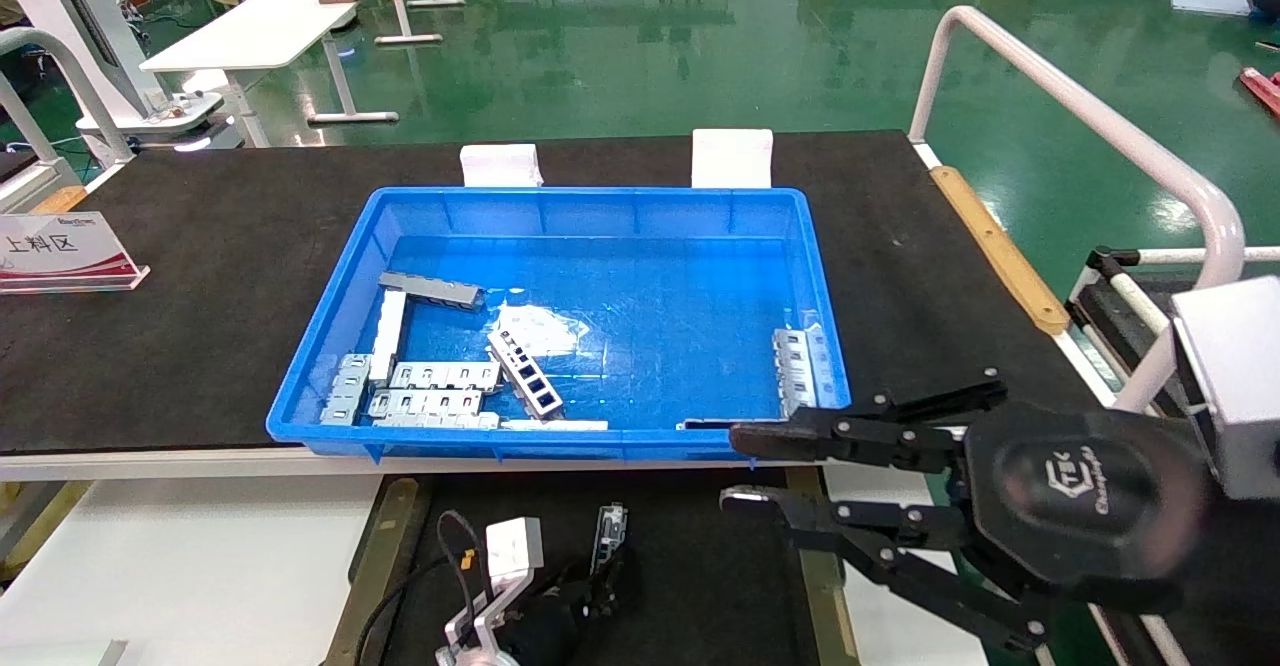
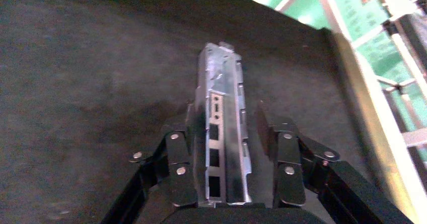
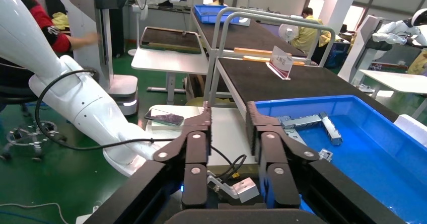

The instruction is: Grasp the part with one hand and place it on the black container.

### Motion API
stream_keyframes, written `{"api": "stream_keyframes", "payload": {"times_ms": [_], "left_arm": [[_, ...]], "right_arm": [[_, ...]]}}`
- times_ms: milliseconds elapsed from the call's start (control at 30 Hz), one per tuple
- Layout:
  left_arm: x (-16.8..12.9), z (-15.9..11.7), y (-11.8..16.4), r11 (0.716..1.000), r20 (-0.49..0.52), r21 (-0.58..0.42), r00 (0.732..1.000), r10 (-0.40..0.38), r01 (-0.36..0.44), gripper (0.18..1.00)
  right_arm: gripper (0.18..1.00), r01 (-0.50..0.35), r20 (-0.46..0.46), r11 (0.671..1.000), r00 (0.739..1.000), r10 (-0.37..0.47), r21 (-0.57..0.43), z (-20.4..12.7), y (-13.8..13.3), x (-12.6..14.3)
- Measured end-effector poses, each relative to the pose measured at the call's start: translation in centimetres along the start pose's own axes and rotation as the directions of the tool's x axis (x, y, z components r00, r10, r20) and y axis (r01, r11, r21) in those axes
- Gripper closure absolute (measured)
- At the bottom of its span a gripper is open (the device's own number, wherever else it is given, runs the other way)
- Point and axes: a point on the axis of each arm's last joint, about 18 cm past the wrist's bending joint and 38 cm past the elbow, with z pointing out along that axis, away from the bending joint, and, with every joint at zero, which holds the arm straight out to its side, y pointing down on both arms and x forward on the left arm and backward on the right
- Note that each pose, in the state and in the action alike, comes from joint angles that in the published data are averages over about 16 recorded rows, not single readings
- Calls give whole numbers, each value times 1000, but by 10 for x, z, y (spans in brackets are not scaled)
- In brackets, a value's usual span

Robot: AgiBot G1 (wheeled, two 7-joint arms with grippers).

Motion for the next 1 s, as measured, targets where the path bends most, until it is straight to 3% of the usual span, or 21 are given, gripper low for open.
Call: {"api": "stream_keyframes", "payload": {"times_ms": [267, 500, 700, 1000], "left_arm": [[1, -21, -15, 998, -97, 6, 993, 61, -61, 627], [1, -51, -32, 987, -221, 12, 963, 157, -158, 481], [1, -77, -48, 971, -327, 30, 915, 235, -239, 365], [0, -115, -78, 935, -475, 106, 809, 346, -338, 235]], "right_arm": [[761, 0, 0, 1000, 1000, 0, 0, 0, 0, 0], [611, 0, 0, 1000, 1000, 0, 0, 0, 0, 0], [471, 0, 0, 1000, 1000, 0, 0, 0, 0, 0], [300, 0, 0, 1000, 1000, 0, 0, 0, 0, 0]]}}
